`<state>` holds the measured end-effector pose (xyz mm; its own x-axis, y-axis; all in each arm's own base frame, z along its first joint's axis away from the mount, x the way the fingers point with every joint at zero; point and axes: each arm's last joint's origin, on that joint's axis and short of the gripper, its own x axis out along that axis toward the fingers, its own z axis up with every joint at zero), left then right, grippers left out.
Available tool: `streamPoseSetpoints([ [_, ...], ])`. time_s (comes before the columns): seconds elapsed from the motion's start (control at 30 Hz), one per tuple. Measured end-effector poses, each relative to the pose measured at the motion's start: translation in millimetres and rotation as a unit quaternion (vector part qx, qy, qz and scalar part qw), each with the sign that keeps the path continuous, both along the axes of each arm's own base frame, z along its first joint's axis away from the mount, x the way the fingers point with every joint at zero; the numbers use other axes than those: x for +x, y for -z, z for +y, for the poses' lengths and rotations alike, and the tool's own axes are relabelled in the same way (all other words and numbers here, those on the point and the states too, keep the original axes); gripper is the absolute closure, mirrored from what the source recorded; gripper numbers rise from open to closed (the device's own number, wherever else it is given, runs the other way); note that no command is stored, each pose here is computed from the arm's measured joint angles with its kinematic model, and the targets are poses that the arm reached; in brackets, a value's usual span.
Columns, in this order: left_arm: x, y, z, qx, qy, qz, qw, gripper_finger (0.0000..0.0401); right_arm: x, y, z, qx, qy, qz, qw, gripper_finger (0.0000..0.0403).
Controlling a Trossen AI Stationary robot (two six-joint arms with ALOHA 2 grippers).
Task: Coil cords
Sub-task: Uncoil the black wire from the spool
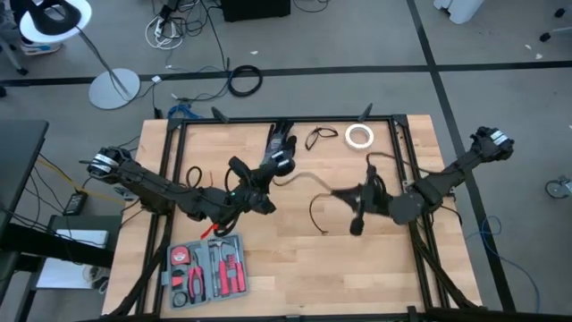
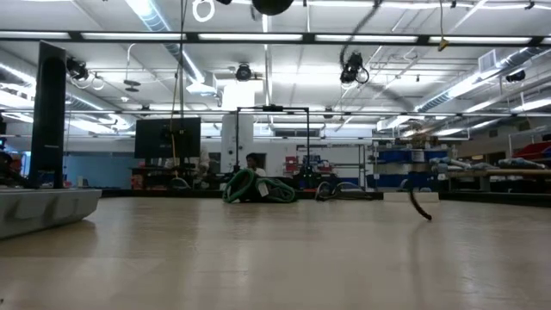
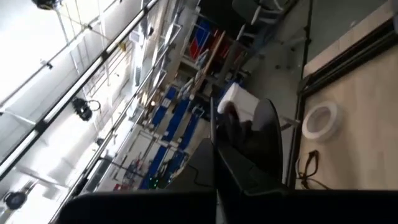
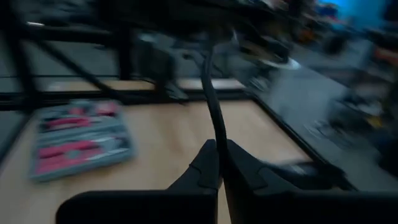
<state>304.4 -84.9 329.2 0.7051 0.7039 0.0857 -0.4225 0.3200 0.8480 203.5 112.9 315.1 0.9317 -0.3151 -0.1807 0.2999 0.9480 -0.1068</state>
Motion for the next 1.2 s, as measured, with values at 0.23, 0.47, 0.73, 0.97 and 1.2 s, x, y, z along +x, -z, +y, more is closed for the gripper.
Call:
streamPoseSetpoints([
  [0.23,3.0,-4.4,7.1,-0.021,0.03,-0.047,0.998,0.0401,18.2,10.1,18.7,-0.006,-0.071,-0.001,0.997,0.0399],
  [0.47,1.3,-8.7,-2.4,-0.03,0.086,-0.081,0.993,0.0401,36.3,36.3,-11.7,-0.007,0.021,0.081,0.997,0.0399],
  [0.73,-4.8,-3.8,-18.5,-0.02,0.066,-0.04,0.997,0.0401,10.4,34.4,-55.1,-0.012,0.205,0.102,0.973,0.0399],
  [0.97,-5.2,5.9,-15.3,-0.009,0.0,0.018,1.0,0.0401,-17.0,11.8,-47.1,-0.009,0.19,0.047,0.981,0.0399],
  [1.2,-1.1,10.3,-2.1,0.002,-0.031,0.045,0.999,0.0401,-33.1,-8.4,-11.8,-0.034,0.158,-0.03,0.986,0.0399],
])
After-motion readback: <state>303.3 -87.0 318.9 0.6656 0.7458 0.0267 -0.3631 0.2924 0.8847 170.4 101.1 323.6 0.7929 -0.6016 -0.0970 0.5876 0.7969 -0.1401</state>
